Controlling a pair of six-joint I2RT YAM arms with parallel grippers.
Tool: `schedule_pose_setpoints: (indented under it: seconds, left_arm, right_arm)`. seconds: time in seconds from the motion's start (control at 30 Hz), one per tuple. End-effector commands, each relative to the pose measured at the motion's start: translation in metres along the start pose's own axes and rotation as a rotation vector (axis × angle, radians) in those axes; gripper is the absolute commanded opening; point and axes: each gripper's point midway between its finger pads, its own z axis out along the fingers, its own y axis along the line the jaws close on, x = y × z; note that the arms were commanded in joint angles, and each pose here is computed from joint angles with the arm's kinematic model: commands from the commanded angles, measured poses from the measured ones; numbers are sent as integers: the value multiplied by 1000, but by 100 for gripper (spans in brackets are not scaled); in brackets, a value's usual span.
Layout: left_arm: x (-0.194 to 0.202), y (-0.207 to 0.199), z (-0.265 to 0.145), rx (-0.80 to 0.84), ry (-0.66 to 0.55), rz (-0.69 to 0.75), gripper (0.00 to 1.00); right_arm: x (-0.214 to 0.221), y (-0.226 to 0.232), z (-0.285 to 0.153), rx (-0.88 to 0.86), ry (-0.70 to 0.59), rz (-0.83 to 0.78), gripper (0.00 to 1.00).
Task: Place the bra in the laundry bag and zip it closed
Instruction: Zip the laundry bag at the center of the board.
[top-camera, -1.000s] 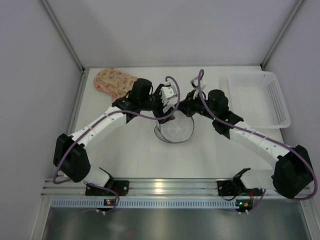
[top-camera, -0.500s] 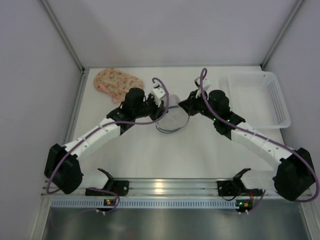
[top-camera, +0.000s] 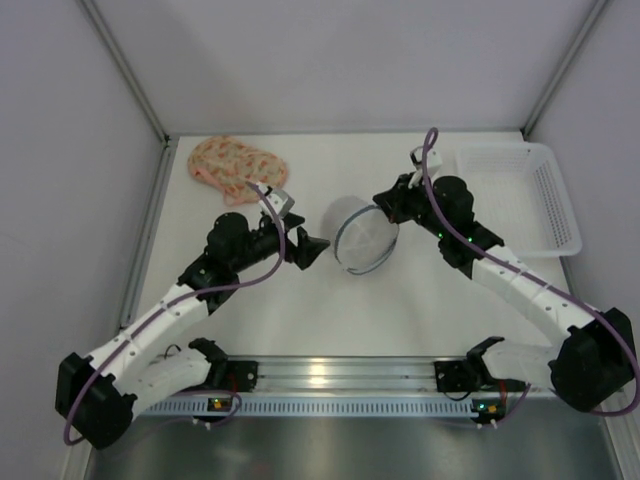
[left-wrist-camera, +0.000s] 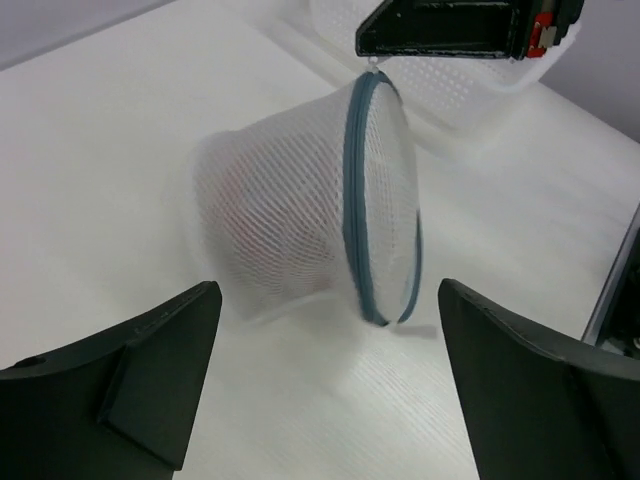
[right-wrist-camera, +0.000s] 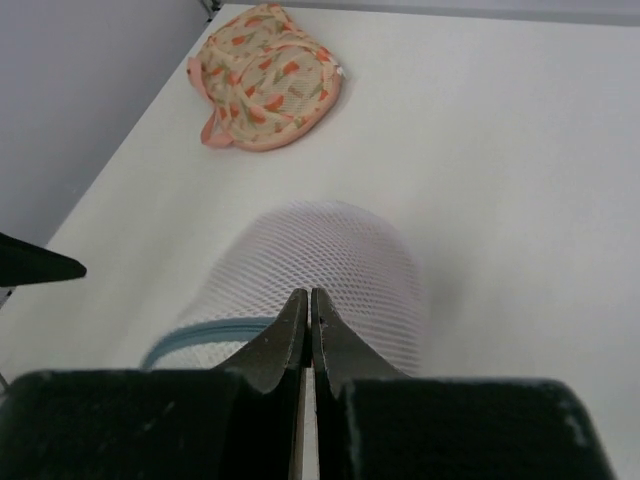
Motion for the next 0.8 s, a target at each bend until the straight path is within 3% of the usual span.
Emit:
schedule_pose_setpoints:
  seconds: [0.0, 0.2, 0.43, 0.77]
  left_arm:
    - [-45, 5, -2, -45, -100, 25, 98]
    - [-55, 7, 49, 43, 6, 64, 95]
    - [-29, -3, 110, 151, 116, 41, 93]
    - [-11, -18, 119, 203, 140, -1, 91]
  right_arm:
    - [-23, 4, -3, -22, -70, -28, 0]
    - [-22, 11, -2, -61, -59, -54, 0]
    - [-22, 7, -3, -33, -68, -52, 0]
    - [-24, 10, -1, -44, -72, -34, 0]
